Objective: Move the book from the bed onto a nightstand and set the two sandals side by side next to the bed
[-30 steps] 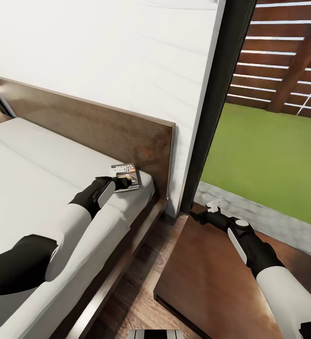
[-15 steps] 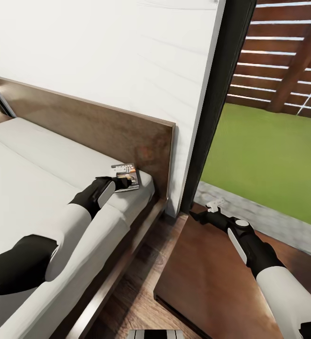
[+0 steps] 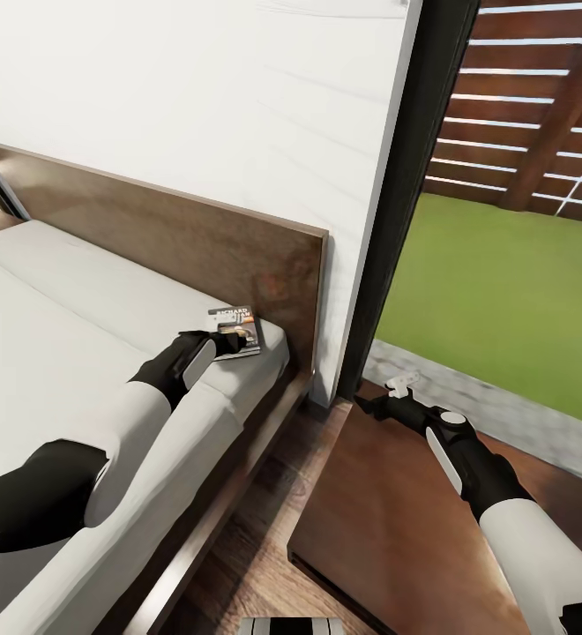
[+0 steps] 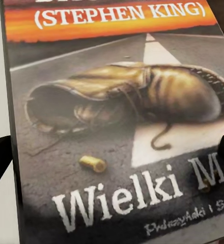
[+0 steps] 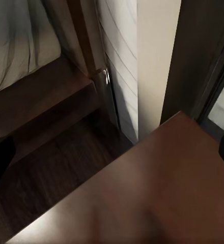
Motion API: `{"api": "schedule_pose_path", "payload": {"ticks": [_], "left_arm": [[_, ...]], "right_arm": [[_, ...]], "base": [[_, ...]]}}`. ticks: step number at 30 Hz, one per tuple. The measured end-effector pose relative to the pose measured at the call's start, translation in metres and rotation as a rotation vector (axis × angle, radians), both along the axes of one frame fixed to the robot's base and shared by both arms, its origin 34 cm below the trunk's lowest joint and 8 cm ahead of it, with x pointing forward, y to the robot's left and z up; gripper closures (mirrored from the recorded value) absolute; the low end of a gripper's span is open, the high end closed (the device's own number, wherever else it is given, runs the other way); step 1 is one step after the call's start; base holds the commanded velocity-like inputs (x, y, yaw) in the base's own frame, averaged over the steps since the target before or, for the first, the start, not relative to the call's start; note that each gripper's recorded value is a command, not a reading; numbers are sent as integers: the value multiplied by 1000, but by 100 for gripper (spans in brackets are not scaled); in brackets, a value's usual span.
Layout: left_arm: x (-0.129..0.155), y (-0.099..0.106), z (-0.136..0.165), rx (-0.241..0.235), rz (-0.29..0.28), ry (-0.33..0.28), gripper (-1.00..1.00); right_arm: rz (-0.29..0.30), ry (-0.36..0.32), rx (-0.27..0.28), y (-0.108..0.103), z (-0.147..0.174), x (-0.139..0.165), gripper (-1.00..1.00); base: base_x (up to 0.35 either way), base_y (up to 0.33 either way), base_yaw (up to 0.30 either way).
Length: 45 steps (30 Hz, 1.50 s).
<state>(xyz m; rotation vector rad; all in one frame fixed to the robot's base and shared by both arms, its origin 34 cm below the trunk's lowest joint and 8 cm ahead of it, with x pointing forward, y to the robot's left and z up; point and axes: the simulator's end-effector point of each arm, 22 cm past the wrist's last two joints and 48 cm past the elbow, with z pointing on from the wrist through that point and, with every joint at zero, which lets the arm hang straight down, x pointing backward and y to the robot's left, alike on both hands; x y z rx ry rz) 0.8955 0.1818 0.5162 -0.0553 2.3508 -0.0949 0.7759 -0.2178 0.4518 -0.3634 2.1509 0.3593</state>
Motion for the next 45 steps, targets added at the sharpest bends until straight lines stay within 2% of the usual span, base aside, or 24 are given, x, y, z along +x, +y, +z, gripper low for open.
{"api": "schedule_pose_path", "payload": {"ticks": [25,31,45], "left_arm": [[0,0,0,1,0,0,-100],[-7,-12,-1,-10,-10,36,-100],[-7,-12,-1,-17,-7,38,-100]], "right_arm": [[1,-5,0,1,2,1,-100],[1,-6,0,1,15,4,-100],[1,-6,0,1,15,4,-100]], "base": [[0,0,0],[0,0,0],[0,0,0]]}}
